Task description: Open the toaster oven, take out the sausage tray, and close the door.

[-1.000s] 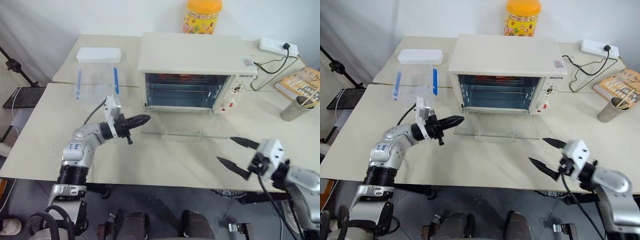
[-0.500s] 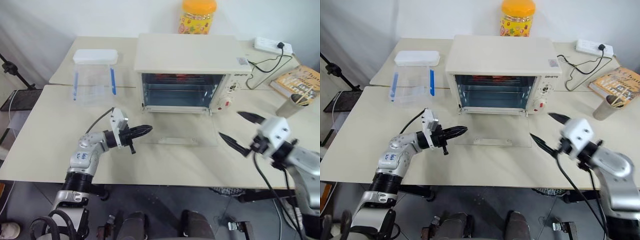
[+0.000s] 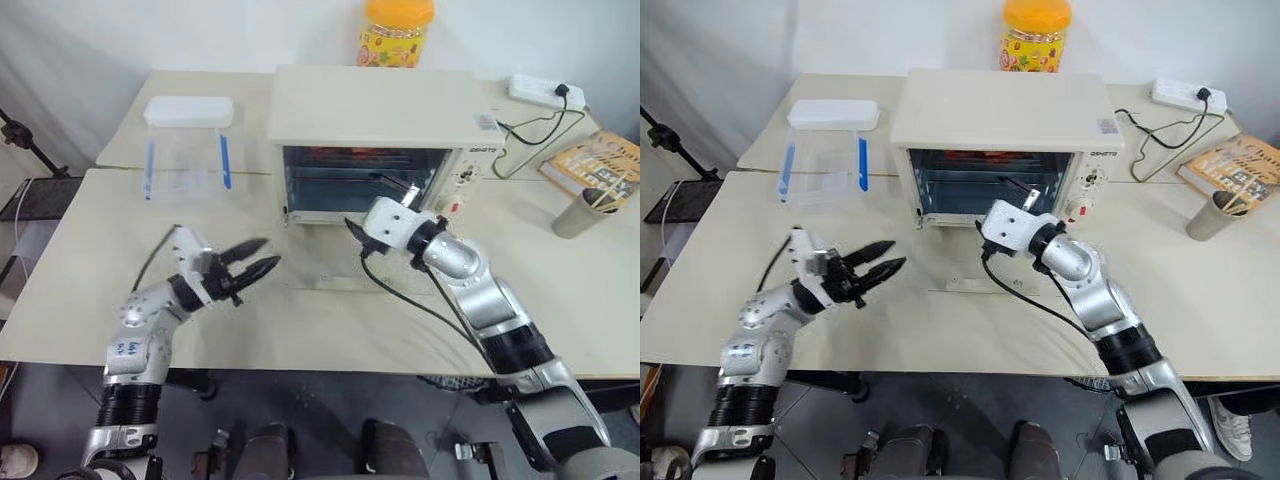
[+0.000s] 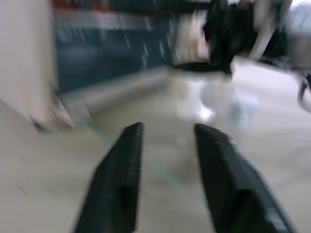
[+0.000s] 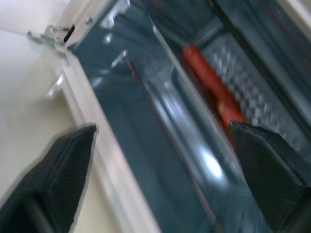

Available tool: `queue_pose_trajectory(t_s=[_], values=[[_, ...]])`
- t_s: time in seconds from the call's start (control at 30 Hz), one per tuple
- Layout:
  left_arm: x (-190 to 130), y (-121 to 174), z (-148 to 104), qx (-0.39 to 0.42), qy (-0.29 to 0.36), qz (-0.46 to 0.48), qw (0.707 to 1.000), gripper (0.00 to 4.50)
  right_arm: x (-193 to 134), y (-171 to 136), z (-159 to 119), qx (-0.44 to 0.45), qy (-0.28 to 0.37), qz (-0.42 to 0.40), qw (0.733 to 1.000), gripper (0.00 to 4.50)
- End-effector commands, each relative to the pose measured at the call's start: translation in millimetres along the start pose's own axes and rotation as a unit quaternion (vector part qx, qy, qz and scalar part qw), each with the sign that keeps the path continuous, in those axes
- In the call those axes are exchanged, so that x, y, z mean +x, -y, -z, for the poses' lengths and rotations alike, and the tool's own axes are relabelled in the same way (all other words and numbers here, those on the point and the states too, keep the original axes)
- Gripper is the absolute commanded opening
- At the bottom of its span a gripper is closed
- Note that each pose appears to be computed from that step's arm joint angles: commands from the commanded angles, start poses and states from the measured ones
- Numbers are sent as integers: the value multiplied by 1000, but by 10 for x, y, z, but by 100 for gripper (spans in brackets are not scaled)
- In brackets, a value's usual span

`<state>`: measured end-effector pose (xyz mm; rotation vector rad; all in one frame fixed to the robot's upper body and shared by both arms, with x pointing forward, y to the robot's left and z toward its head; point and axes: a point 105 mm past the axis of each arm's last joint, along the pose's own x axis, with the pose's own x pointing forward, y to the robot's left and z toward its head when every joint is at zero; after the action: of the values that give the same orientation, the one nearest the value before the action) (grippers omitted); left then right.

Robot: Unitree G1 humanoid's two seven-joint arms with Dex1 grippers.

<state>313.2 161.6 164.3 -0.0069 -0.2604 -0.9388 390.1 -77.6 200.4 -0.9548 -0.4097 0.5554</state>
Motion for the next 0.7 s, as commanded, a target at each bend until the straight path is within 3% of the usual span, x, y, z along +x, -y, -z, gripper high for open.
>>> queue_pose_trajectory(t_s=[0.03, 0.17, 0.43, 0.53, 0.7], values=[[-165, 60, -208, 18, 23, -32, 999, 339, 168, 203, -87, -67, 9, 65, 996, 450], [-319, 132, -389, 48, 39, -79, 995, 446, 423, 253, -48, -113, -16, 88, 990, 450], [-343, 178, -457, 53, 46, -106, 992, 446, 650, 154, 29, -116, -37, 72, 990, 450], [-317, 190, -462, 46, 55, -106, 992, 450, 670, 150, 45, -119, -37, 69, 990, 392], [-200, 169, -426, 39, 55, -79, 995, 450, 681, 157, 66, -125, -41, 73, 989, 224]])
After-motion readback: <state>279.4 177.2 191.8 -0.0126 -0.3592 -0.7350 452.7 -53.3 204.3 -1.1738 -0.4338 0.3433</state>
